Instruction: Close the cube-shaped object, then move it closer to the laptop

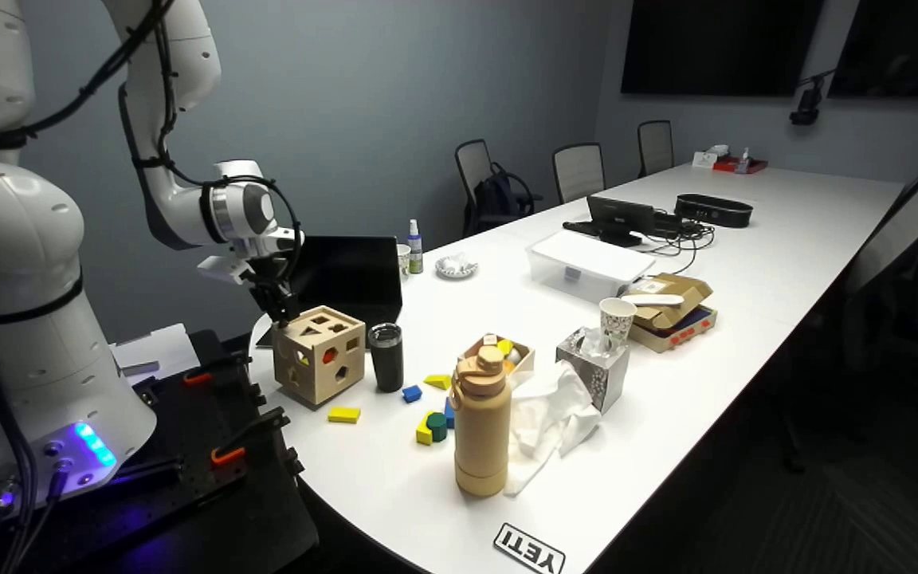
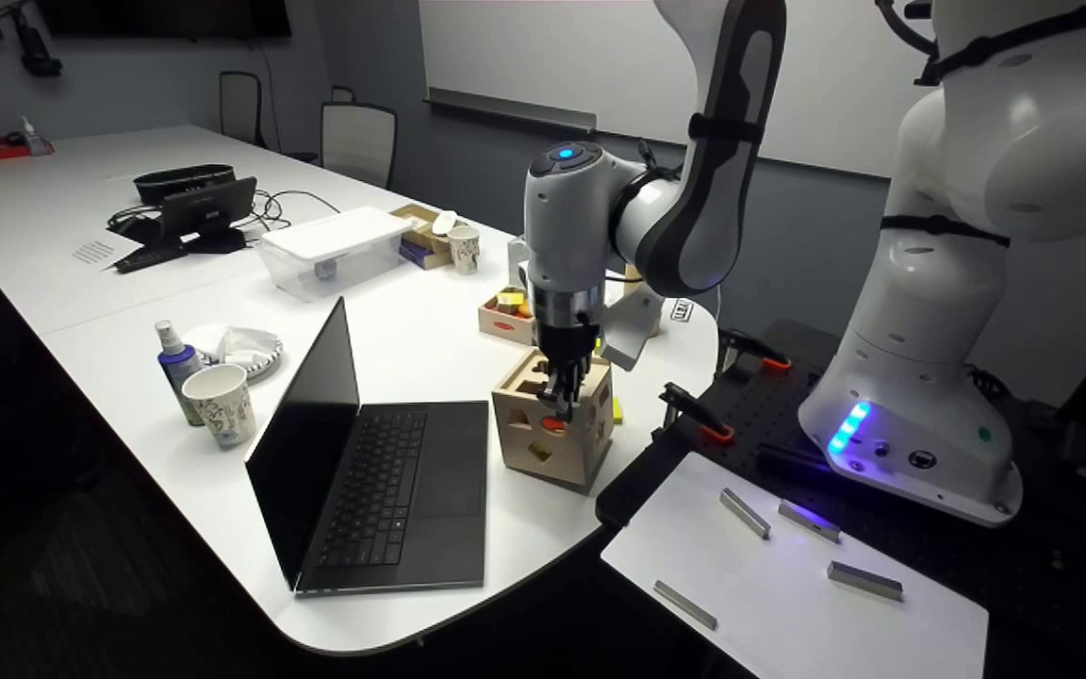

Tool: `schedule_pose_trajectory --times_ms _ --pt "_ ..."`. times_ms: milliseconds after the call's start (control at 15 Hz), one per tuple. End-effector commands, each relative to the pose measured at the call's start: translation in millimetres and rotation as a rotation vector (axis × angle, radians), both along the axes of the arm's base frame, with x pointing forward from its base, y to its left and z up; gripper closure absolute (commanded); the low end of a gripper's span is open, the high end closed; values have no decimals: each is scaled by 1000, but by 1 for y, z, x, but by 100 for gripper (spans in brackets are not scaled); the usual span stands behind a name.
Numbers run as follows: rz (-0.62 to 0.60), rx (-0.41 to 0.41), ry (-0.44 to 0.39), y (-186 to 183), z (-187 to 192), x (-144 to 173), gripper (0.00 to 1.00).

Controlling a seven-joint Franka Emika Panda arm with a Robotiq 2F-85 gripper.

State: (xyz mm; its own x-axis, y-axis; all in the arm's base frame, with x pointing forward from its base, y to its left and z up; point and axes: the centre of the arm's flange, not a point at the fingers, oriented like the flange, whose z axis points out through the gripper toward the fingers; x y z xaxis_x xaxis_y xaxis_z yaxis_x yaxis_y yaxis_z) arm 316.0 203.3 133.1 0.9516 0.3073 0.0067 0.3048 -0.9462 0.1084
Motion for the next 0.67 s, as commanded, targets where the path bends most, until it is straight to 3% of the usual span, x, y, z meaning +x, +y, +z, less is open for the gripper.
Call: schedule_pose_trajectory --times_ms 0,67,133,200,600 --pt "-5 23 -22 6 -14 8 96" --pt "-8 25 -18 6 -16 9 91" --pt "-12 33 -20 6 -16 12 57" --pt "-11 42 -21 8 -16 13 56" --pt "-5 104 0 21 26 23 13"
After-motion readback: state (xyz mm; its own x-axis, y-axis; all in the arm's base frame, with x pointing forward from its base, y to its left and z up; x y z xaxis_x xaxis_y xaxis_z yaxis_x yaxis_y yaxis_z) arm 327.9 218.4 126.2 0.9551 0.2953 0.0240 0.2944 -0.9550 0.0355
